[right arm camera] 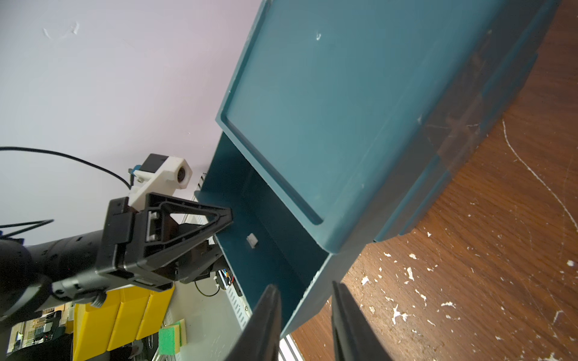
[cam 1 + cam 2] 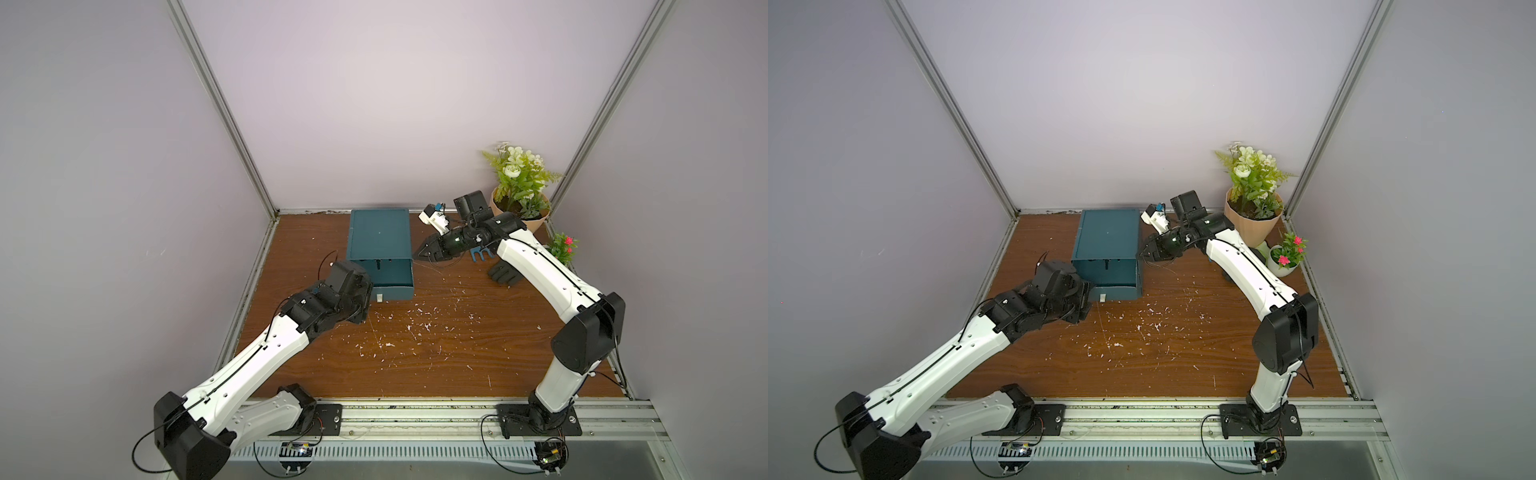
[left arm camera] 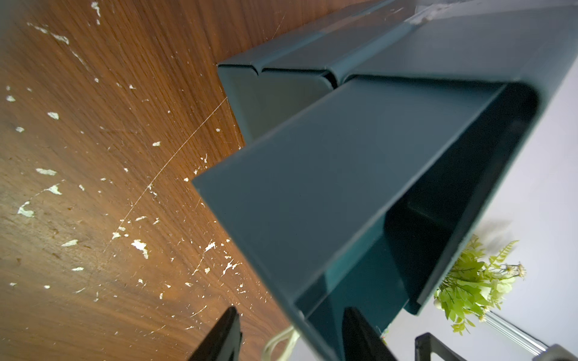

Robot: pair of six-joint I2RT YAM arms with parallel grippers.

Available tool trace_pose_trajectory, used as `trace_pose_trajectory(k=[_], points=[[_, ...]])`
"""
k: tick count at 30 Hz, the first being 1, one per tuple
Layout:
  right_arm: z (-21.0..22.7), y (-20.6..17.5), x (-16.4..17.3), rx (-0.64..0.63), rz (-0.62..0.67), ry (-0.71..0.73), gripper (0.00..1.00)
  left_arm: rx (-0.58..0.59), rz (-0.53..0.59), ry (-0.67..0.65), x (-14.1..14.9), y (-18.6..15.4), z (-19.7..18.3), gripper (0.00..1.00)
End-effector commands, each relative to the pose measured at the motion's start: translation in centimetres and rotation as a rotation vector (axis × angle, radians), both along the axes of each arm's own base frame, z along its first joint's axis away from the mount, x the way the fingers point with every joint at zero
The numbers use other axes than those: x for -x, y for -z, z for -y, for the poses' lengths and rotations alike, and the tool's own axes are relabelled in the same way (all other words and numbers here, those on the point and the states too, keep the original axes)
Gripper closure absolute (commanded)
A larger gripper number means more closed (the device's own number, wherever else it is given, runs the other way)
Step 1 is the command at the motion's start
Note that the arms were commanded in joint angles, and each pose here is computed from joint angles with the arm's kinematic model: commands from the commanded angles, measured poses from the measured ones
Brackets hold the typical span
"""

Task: Take the keys out of the drawer
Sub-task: Open the drawer in the storage box.

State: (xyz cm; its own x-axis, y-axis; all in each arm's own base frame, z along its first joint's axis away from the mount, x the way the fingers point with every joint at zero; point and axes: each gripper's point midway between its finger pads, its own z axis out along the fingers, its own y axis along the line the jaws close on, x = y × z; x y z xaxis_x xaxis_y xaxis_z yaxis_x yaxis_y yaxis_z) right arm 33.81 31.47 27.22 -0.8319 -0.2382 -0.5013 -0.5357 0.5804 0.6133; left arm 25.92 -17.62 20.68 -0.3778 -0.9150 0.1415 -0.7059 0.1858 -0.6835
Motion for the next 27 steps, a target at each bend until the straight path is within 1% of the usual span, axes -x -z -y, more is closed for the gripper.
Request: trace_pose_trajectory(k=[1,9,14,20,27], points=[[0.0,-1.4,0.0,-0.005,0.043,-0.006,0.67,-0.028,-0.074,0.049,1.8,1.2,-0.1,0.45],[0.0,-0.8,0.1,-0.003,0.032,0.002,0.66,-0.002,-0.062,0.059,2.4,0.6,-0.1,0.46],[-0.1,-1.1,0.4,0.005,0.037,-0.007,0.66,0.017,-0.066,0.063,3.0,0.6,-0.2,0.46],[-0.3,-0.9,0.5,-0.011,0.032,-0.004,0.66,0.030,-0.049,0.090,3.1,-0.6,0.5,0.47],[-0.4,-0.2,0.8,-0.001,0.019,-0.009,0.66,0.067,-0.069,0.091,4.9,-0.5,1.8,0.47]])
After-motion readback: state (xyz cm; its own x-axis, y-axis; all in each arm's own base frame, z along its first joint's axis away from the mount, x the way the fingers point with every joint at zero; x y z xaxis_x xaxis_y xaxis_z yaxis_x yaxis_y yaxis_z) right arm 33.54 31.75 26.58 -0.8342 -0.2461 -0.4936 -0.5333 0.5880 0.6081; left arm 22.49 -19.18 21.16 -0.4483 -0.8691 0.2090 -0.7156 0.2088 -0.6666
